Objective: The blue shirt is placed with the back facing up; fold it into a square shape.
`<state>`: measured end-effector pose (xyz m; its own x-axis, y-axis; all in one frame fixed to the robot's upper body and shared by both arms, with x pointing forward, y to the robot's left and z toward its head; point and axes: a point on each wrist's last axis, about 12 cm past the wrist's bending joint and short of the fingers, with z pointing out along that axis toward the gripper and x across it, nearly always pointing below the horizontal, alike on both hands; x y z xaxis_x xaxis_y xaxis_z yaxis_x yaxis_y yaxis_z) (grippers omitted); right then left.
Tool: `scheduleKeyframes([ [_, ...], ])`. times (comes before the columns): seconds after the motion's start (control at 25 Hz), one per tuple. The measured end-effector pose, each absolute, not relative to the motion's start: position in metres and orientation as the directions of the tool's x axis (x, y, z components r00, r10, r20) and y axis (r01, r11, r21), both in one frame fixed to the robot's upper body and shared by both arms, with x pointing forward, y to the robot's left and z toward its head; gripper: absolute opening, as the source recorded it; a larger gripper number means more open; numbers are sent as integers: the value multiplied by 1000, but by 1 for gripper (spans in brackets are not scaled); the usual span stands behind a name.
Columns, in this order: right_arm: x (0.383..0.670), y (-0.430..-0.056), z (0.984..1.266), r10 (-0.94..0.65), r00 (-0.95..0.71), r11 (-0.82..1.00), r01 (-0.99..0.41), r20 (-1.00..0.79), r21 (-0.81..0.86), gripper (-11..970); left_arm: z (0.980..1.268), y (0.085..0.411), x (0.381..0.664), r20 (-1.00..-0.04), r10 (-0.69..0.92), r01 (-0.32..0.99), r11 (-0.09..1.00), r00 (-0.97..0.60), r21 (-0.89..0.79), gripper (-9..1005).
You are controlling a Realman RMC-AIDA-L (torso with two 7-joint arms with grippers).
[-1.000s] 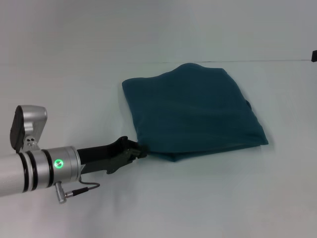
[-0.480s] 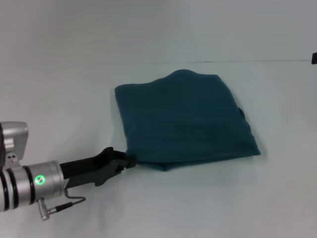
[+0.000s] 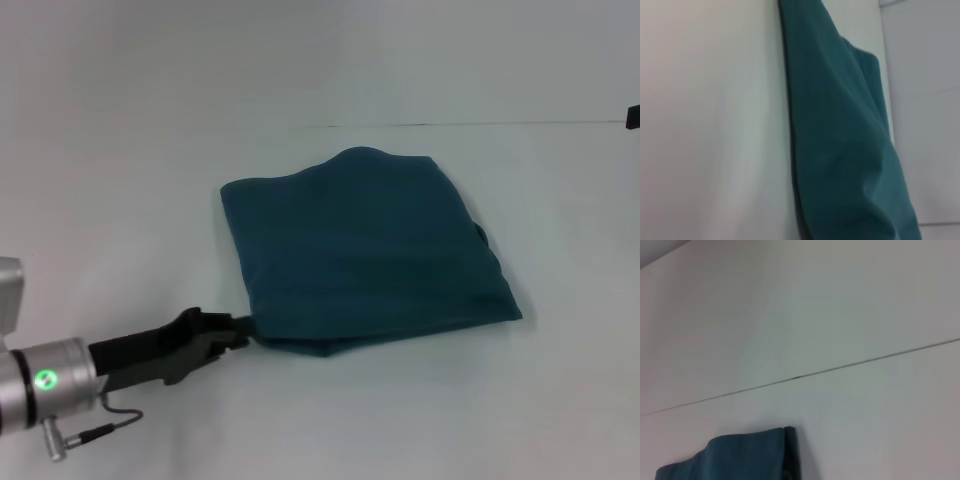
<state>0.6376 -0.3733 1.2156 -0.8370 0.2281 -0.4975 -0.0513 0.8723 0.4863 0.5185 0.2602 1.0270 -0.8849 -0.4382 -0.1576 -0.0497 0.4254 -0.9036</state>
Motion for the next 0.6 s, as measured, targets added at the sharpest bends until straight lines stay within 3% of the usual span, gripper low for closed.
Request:
scheduleKeyframes([
  [0.2,637,-373,1214,225,-839,873,-52,-494,486,877,1030,293,512,-174,-534,-79,418,-827,-905,155],
  [0.28,636,-371,1211,203,-844,869,-78,-497,488,877,1039,312,507,-229,-571,-29,408,-788,-913,198],
  [0.36,631,-362,1208,134,-848,832,-185,-513,523,877,1056,322,502,-349,-563,126,396,-749,-910,273],
  [0.44,616,-346,1198,51,-814,715,-375,-578,591,876,1075,323,494,-524,-473,372,381,-708,-846,348],
  [0.48,616,-346,1198,51,-814,715,-375,-578,591,876,1085,322,491,-602,-420,479,368,-679,-797,386],
  [0.52,605,-335,1188,21,-778,640,-472,-628,606,876,1092,322,490,-660,-359,550,367,-660,-750,427],
  [0.6,600,-332,1184,3,-764,615,-507,-645,604,876,1102,321,493,-722,-237,629,365,-649,-686,508],
])
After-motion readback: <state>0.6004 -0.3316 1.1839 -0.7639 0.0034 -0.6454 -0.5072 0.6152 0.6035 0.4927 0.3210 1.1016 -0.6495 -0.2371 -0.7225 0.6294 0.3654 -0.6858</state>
